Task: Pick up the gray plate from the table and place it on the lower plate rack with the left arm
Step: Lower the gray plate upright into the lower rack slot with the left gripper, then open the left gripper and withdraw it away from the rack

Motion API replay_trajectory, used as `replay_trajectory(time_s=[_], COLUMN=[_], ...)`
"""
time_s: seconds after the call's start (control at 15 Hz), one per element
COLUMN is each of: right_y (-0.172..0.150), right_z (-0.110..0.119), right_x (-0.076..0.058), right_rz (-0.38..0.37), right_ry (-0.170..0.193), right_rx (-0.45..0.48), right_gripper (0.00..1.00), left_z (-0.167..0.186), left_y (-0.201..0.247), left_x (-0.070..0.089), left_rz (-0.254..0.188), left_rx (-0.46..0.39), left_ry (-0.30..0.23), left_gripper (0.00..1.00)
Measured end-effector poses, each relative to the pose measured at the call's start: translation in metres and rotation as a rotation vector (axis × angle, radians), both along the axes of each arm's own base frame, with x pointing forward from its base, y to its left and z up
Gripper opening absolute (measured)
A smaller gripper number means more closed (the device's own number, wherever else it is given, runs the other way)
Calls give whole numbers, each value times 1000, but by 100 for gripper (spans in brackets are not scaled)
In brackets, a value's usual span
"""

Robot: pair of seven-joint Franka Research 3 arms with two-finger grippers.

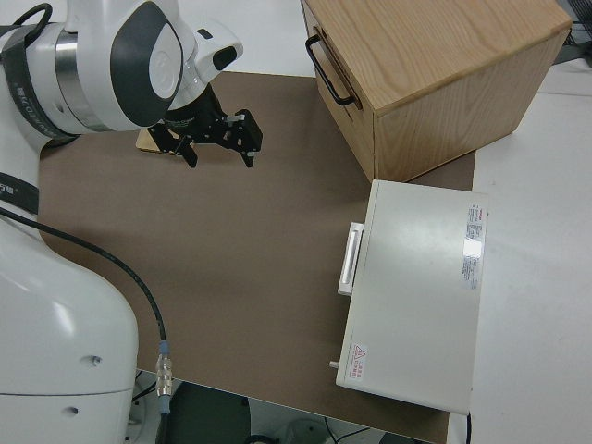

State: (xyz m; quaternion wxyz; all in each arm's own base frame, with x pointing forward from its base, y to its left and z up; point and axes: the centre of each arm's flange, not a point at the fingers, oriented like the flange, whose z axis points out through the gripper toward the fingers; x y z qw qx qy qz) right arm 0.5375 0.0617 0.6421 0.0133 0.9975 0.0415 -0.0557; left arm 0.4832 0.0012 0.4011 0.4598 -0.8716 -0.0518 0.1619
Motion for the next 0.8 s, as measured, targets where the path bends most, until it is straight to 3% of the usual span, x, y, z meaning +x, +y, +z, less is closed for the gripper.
replay_trajectory(time_s=[0.2,0.53,0.8], right_y=[0,0,0], right_z=[0,0,0], right_x=[0,0,0], right_rz=[0,0,0], right_ry=[0,0,0], right_rx=[0,0,0], right_gripper=[99,99,99], left_z=[15,57,88], left_y=[-5,-6,-9], left_x=[7,24,39], left_rz=[11,48,105], left_rx=[-90,-325,-575], left_ry=[5,-19,-109], left_gripper=[100,100,100])
